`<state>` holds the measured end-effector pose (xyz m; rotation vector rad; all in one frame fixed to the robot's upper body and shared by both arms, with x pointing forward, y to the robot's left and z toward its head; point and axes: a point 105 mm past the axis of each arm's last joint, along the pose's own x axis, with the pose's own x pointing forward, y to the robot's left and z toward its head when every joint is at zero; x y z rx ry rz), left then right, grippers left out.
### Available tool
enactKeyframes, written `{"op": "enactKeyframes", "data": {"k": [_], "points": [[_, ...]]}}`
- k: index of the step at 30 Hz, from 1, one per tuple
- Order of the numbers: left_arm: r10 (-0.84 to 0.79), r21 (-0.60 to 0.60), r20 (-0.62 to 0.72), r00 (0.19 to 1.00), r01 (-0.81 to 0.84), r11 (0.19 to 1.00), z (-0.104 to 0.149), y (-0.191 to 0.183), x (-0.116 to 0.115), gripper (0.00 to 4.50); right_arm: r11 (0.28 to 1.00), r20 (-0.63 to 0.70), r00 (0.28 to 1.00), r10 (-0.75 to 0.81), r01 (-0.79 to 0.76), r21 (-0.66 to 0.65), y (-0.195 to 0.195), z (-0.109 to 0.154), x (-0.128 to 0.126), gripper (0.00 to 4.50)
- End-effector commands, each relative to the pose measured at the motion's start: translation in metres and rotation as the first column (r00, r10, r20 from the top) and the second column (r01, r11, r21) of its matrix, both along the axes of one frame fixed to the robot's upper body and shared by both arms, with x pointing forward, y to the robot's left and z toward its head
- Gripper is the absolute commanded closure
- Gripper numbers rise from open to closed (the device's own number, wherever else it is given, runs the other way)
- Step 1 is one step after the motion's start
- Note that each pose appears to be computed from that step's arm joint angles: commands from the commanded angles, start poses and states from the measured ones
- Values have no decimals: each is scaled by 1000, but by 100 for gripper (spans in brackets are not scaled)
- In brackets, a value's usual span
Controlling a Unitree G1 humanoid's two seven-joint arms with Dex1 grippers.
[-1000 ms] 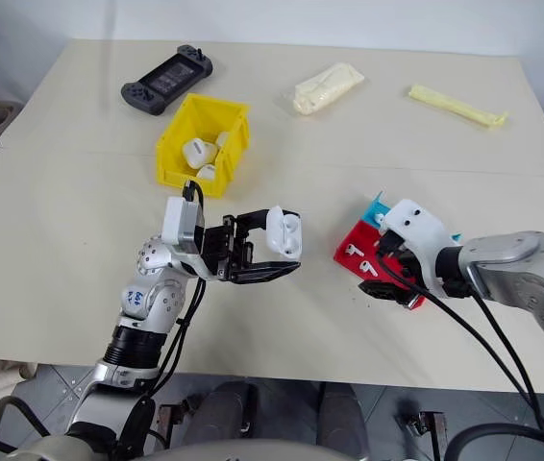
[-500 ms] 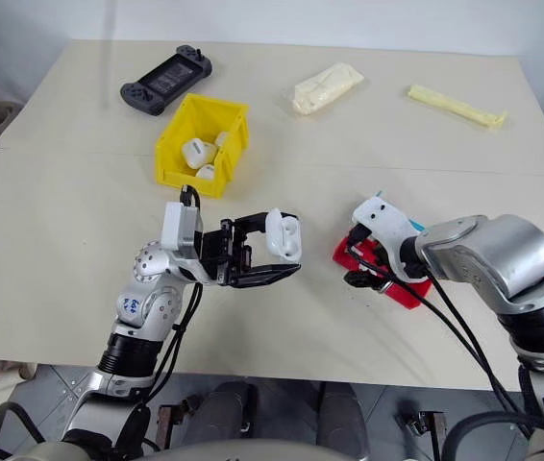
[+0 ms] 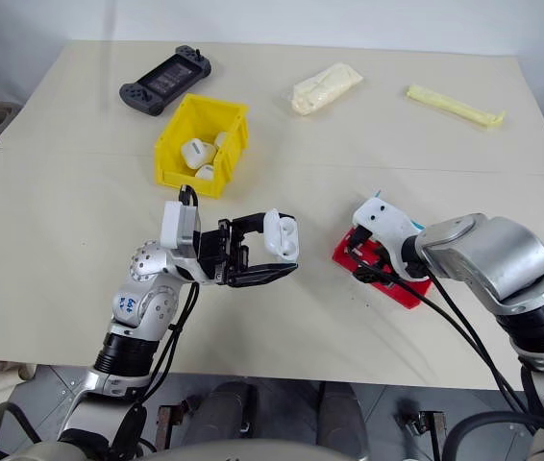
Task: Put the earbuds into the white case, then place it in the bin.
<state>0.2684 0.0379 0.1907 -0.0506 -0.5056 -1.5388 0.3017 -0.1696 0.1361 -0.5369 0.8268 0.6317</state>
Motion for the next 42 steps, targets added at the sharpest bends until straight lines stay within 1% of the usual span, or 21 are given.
{"op": "enactKeyframes", "data": {"k": [1,2,5,10,18,21,24,26,29,33,34,35,36,37,39,40,42], "points": [[-7,-28,41,999,8,1000,11,0,-4,168,1000,-13,1000,13,-13,-23,-1,-4,-4,125],[-6,-29,41,999,7,1000,11,0,-4,168,1000,-13,1000,13,-13,-23,-1,-4,-4,125],[-6,-30,40,999,8,1000,12,0,-4,168,999,-10,1000,16,-16,-32,-2,-5,-4,184],[-7,-30,41,999,9,1000,12,0,-4,168,999,-9,1000,19,-20,-38,-2,-6,-5,343],[-9,-28,44,999,10,1000,13,0,-3,168,999,-1,1000,26,-26,-41,-1,-5,-5,343],[-9,-27,44,999,10,1000,13,0,-3,168,999,1,1000,29,-29,-39,0,-6,-5,396],[-16,-26,35,999,16,1000,12,2,-4,168,999,8,1000,29,-29,-31,3,-5,-5,399],[-24,-25,15,1000,24,999,10,1,-4,168,1000,23,1000,19,-18,-24,0,0,-6,399],[-49,-19,11,999,49,999,9,-2,-5,168,1000,69,998,-2,3,-6,-8,17,-9,399],[-60,-22,8,998,60,998,9,-1,-4,168,996,134,991,-3,-10,94,-9,39,-17,399],[-44,-29,-3,999,44,999,10,-4,0,168,974,206,976,68,-110,197,-1,52,-23,399],[-32,-35,-11,999,31,999,11,-3,2,168,949,269,956,117,-188,255,6,63,-29,399],[-34,-42,-22,999,33,999,12,-3,3,168,909,363,919,157,-278,311,10,73,-37,399],[-37,-47,-28,999,36,998,13,-2,4,168,882,426,888,175,-334,334,12,79,-43,399],[-60,-35,-38,997,58,998,12,-2,2,168,818,543,824,161,-419,394,16,88,-52,399],[-64,-31,-41,997,62,998,11,0,1,168,795,572,805,155,-445,411,18,90,-56,399],[-92,-41,-46,995,90,995,13,-1,0,168,683,659,748,76,-520,512,22,101,-65,399]]}}
